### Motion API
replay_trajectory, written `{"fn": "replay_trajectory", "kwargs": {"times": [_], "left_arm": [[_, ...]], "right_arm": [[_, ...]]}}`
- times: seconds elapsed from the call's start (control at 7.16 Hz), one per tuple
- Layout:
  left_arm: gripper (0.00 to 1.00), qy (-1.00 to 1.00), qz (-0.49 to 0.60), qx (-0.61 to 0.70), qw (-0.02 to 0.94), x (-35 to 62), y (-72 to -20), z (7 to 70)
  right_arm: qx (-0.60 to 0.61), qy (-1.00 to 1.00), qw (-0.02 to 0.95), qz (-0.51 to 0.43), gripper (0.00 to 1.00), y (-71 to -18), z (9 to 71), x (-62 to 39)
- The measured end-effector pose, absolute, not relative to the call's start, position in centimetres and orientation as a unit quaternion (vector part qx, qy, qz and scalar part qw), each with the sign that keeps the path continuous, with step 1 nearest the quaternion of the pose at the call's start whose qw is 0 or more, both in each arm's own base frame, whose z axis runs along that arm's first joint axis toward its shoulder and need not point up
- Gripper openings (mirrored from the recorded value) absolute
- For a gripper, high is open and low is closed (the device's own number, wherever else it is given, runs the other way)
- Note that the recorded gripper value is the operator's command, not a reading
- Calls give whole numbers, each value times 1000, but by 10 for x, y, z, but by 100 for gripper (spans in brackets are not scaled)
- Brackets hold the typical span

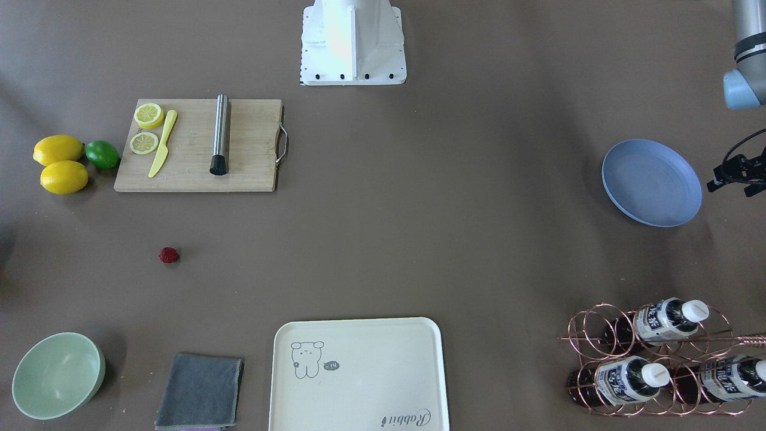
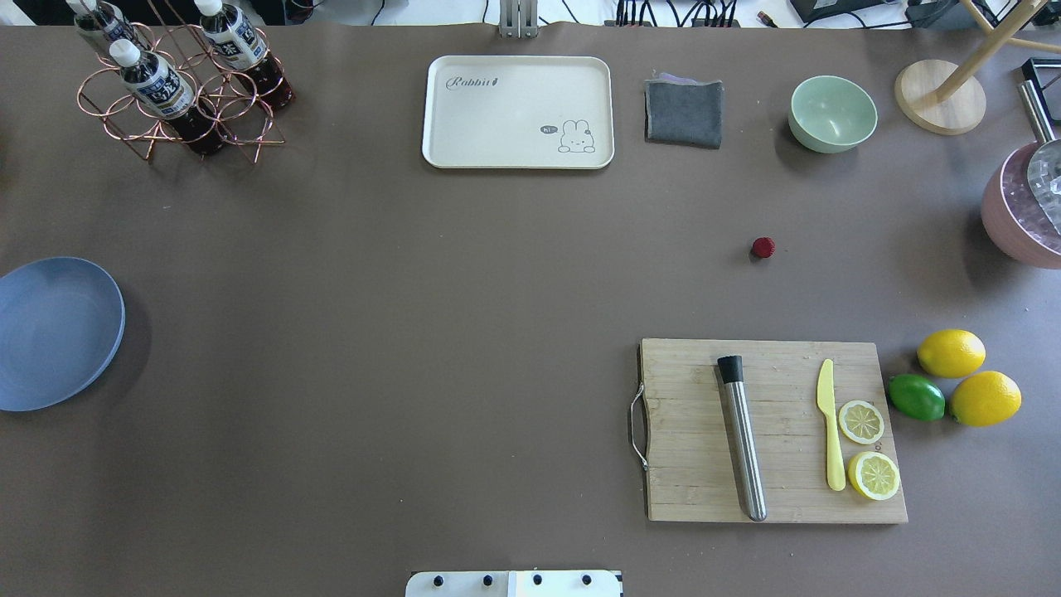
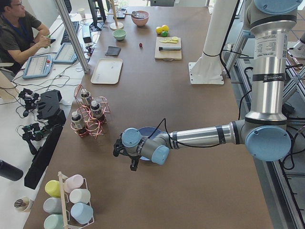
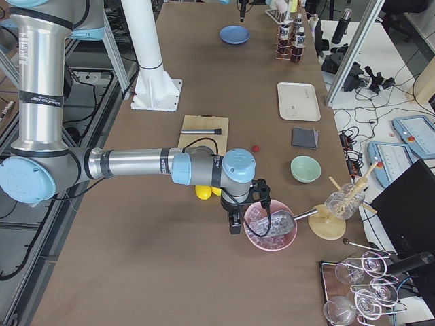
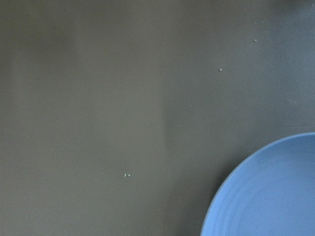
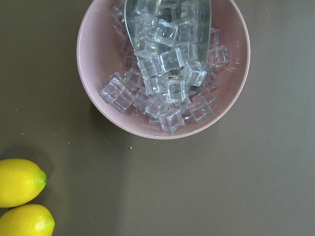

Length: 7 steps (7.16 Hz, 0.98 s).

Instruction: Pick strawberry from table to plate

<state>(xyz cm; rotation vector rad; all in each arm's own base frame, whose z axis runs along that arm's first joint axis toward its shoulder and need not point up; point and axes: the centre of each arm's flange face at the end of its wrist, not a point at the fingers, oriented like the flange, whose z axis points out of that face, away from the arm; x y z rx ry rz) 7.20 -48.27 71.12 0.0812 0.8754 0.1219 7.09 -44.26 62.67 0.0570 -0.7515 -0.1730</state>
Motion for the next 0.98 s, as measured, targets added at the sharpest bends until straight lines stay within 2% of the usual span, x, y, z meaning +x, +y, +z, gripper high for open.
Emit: {"fn": "replay_trajectory", "kwargs": {"times": [0.56,0.84,0.98], "left_arm": [[88,428,99,40,897,107,-476,714],[79,430,107,40,896,116,-478,719],[68,430,108,40,896,118,-481,720]], "right_arm": [[22,-368,926,-80,100,-442,631,69],[21,-368,926,-80,100,-442,631,69],[21,-368,926,-79,100,-442,631,69]]}}
